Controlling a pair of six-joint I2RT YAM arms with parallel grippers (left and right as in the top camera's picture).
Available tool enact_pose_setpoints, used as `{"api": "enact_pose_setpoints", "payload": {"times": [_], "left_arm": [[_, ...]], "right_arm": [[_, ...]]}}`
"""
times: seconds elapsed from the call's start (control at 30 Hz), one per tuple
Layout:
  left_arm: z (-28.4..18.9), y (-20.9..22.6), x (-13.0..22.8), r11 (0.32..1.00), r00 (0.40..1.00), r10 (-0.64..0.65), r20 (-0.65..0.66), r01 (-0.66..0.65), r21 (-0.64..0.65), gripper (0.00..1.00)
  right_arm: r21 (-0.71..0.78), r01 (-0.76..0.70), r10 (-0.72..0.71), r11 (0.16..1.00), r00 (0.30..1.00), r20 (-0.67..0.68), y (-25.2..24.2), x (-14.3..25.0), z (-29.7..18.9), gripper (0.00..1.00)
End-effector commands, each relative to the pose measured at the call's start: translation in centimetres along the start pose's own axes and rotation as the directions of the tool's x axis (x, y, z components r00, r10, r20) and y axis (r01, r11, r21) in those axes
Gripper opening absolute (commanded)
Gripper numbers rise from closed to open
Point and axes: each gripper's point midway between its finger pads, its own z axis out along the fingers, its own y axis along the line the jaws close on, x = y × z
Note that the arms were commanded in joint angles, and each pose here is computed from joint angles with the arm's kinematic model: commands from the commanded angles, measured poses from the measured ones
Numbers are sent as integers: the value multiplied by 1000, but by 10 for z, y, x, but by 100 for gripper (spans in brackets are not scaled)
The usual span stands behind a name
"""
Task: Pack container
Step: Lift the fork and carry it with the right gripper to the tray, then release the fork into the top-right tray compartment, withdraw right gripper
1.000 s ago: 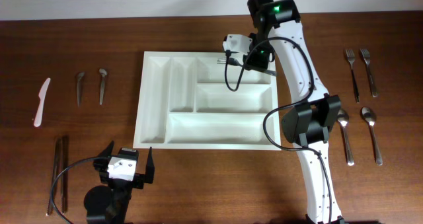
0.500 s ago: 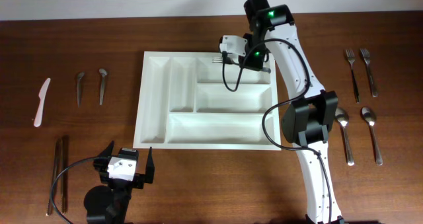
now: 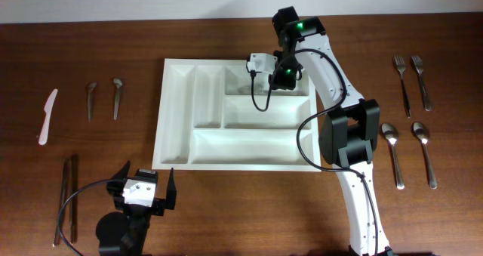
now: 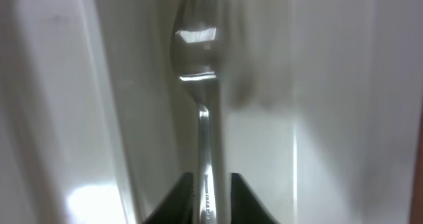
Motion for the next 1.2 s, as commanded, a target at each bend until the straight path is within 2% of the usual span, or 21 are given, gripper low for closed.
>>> {"api": "enact_pose_setpoints", "payload": {"times": [0.0,0.07,0.13,0.23,0.4,0.53,0.67,0.8,1.0,1.07,1.13,1.17], "left_arm": [[0,2,1,1000,1000,12,0,-12,-13,99],[0,2,1,1000,1000,12,0,-12,-13,99],[0,2,1,1000,1000,12,0,-12,-13,99],[0,2,1,1000,1000,12,0,-12,-13,99],[0,2,1,1000,1000,12,0,-12,-13,99],[0,2,1,1000,1000,12,0,-12,-13,99],[0,2,1,1000,1000,12,0,-12,-13,99],[0,2,1,1000,1000,12,0,-12,-13,99],[0,2,1,1000,1000,12,0,-12,-13,99],[0,2,1,1000,1000,12,0,-12,-13,99],[0,2,1,1000,1000,12,0,-12,-13,99],[0,2,1,1000,1000,12,0,-12,-13,99]], "right_arm": [[-1,2,-1,1000,1000,25,1,-9,3,29],[11,-10,10,1000,999,31,-2,-10,3,39],[37,-41,39,998,998,46,-9,-14,-1,55],[99,-108,99,989,991,89,-24,-25,-17,98],[235,-310,253,921,936,244,-57,-49,-88,99],[337,-507,397,794,851,344,-74,-33,-160,99],[401,-642,511,654,765,391,-72,17,-223,99],[399,-739,605,542,673,425,-67,69,-260,99],[400,-838,762,371,521,384,-53,171,-278,99],[389,-858,796,336,479,369,-46,195,-279,99],[367,-900,831,235,382,404,-45,218,-285,99],[365,-905,833,218,368,413,-45,225,-287,99]]}}
